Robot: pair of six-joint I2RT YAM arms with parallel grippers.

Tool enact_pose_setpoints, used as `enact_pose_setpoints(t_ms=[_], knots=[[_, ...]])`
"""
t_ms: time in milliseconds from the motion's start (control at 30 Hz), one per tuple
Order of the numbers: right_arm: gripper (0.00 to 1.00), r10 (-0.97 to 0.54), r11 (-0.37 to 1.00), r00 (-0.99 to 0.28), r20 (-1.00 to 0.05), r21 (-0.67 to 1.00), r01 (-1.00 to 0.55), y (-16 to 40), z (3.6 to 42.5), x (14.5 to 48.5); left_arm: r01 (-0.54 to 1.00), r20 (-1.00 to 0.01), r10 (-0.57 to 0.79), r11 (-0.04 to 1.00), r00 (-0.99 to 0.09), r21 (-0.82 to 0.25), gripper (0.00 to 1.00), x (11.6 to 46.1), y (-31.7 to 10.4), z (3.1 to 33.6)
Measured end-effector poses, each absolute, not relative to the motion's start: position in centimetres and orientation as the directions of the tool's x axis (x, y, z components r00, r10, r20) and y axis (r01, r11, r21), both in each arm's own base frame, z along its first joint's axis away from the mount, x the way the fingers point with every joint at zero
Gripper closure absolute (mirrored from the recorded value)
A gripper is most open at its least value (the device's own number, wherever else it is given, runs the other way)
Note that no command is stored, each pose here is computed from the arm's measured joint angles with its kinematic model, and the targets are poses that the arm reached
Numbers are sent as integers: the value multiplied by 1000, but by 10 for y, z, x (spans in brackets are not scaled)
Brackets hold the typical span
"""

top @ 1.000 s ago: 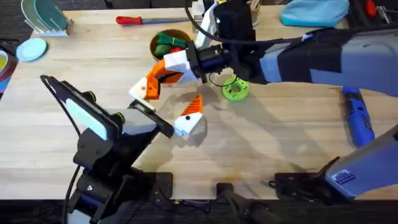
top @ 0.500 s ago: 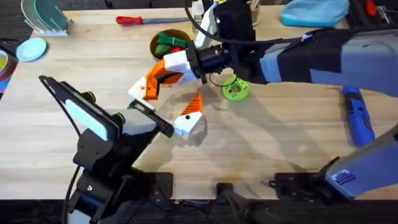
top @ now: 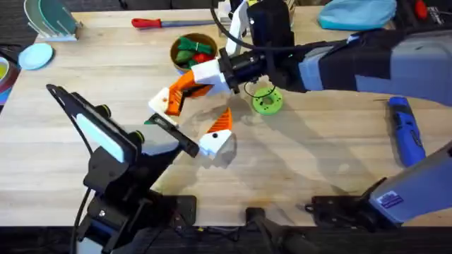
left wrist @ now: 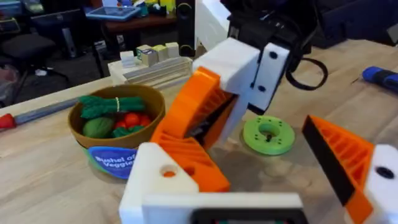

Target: Pick up the gripper from the table and insert it into the empty holder that is missing its gripper. Then pick up a screw, insert it into the mounting hole, and use the screwdriver to tighten it. Finally, clean up the table by picking up the vegetable and placing it into the bucket.

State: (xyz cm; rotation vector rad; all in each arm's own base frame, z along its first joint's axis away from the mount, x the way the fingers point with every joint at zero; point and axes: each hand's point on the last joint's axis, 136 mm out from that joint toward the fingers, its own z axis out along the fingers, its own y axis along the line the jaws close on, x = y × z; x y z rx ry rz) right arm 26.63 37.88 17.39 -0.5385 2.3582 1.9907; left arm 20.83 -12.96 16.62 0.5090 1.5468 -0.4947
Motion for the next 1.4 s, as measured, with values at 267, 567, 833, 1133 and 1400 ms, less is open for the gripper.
enact_pose_setpoints(t_ms=[267,567,833,1133,1400], knots=[[883,-278,113,-931,-239,954,-278,376,175,263,596,-999,22,803,-27,2,8,208,-130,166],[753,-286,103,-928,-240,955,-279,373,176,263,599,-999,27,801,-17,12,7,208,-130,167],[622,-290,93,-927,-237,957,-274,368,177,265,617,-1000,27,787,-8,16,8,205,-133,169],[533,-304,80,-923,-235,959,-271,367,179,262,627,-1000,29,779,-7,19,8,204,-135,169],[477,-305,75,-919,-249,956,-284,365,179,263,628,-1000,29,778,-6,19,8,204,-136,169]])
